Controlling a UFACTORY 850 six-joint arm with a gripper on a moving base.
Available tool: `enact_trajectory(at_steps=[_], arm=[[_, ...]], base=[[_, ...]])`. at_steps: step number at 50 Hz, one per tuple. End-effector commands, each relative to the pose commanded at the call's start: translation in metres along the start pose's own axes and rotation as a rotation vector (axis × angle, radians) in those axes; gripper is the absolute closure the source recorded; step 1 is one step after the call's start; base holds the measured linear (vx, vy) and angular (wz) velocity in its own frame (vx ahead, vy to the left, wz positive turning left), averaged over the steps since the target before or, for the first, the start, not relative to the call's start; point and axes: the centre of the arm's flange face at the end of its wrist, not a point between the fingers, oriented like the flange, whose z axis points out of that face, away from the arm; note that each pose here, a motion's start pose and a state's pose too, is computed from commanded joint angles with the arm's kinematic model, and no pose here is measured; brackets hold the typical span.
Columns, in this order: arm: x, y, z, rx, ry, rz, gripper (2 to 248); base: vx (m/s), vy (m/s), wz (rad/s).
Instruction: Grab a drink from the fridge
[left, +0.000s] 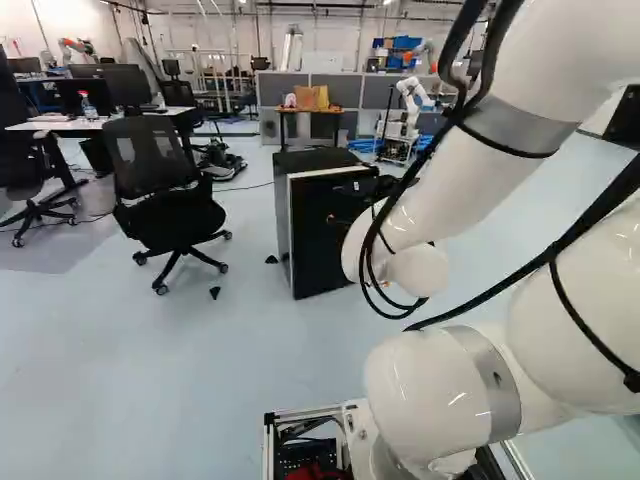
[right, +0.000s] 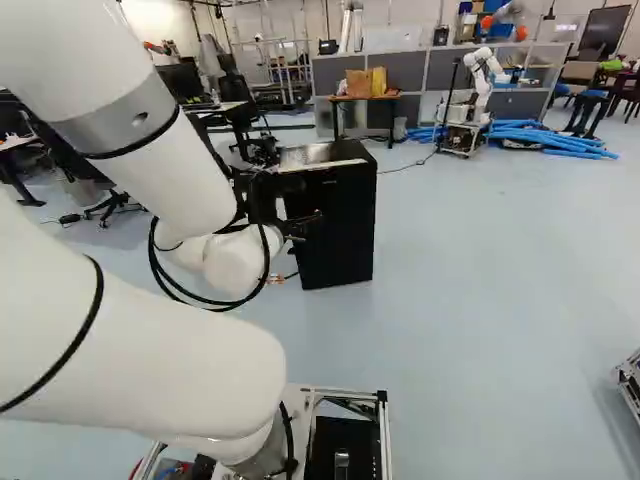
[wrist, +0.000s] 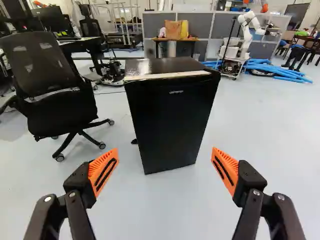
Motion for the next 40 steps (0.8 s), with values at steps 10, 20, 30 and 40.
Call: enact_trajectory(at_steps=[10,20,30,40], arm=[[0.0,0.0,0.0,0.0,0.0,0.0,3],[0.0,0.0,0.0,0.0,0.0,0.0,3],[0.0,0.0,0.0,0.0,0.0,0.0,3],[0.0,0.0,0.0,0.0,0.0,0.0,3]], base=[[0.065,0.024,0.112],[0.07,0.026,0.116],[0.071,0.025,0.118],[0.069,0.025,0.116]])
